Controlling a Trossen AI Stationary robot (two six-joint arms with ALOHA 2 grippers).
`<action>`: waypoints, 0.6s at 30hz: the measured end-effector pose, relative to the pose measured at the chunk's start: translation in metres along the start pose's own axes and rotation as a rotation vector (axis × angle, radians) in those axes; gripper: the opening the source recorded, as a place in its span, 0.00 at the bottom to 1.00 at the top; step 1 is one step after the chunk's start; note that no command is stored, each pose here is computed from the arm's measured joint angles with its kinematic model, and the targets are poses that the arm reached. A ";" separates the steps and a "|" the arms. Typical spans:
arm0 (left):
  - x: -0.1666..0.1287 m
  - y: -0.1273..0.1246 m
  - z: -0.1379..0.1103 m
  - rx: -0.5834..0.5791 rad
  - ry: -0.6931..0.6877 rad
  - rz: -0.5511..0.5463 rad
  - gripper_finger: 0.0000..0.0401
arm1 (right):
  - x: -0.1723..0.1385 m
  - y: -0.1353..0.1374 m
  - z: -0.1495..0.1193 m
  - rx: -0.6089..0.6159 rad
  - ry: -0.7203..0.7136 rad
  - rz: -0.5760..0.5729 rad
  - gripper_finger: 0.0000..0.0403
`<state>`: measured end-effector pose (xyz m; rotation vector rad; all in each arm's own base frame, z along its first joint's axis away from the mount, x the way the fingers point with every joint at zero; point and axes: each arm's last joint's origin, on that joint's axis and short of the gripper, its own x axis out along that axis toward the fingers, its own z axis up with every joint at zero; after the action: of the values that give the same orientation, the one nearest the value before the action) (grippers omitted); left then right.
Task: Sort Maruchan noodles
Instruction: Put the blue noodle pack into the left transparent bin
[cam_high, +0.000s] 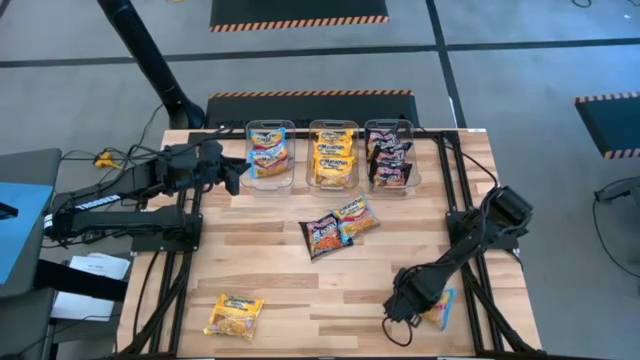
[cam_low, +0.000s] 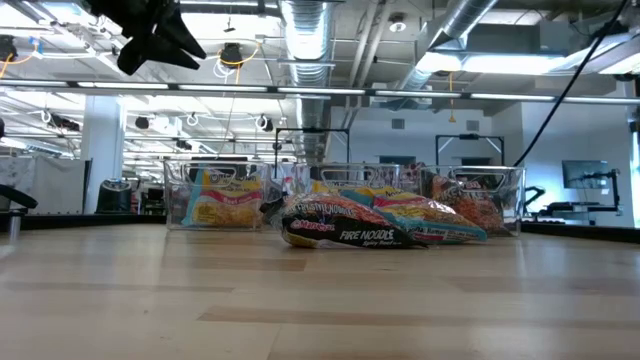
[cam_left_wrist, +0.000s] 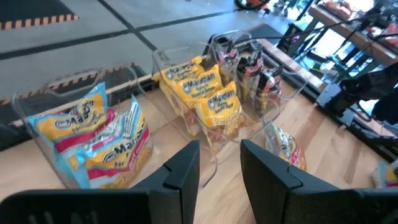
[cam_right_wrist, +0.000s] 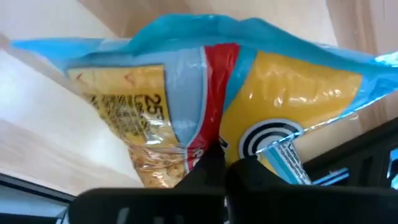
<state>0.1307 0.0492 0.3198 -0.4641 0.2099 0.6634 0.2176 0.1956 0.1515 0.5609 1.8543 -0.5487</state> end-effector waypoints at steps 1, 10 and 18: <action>0.000 0.000 -0.001 -0.001 0.008 0.005 0.26 | -0.003 -0.001 0.000 -0.002 -0.010 0.011 0.02; 0.000 0.003 -0.005 -0.062 0.054 0.027 0.26 | -0.044 -0.022 -0.011 0.064 -0.170 0.136 0.01; 0.000 0.002 -0.006 -0.167 0.070 0.010 0.26 | -0.079 -0.042 -0.020 0.099 -0.340 0.291 0.01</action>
<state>0.1289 0.0478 0.3138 -0.6475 0.2234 0.6777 0.2021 0.1658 0.2364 0.7412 1.4015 -0.5065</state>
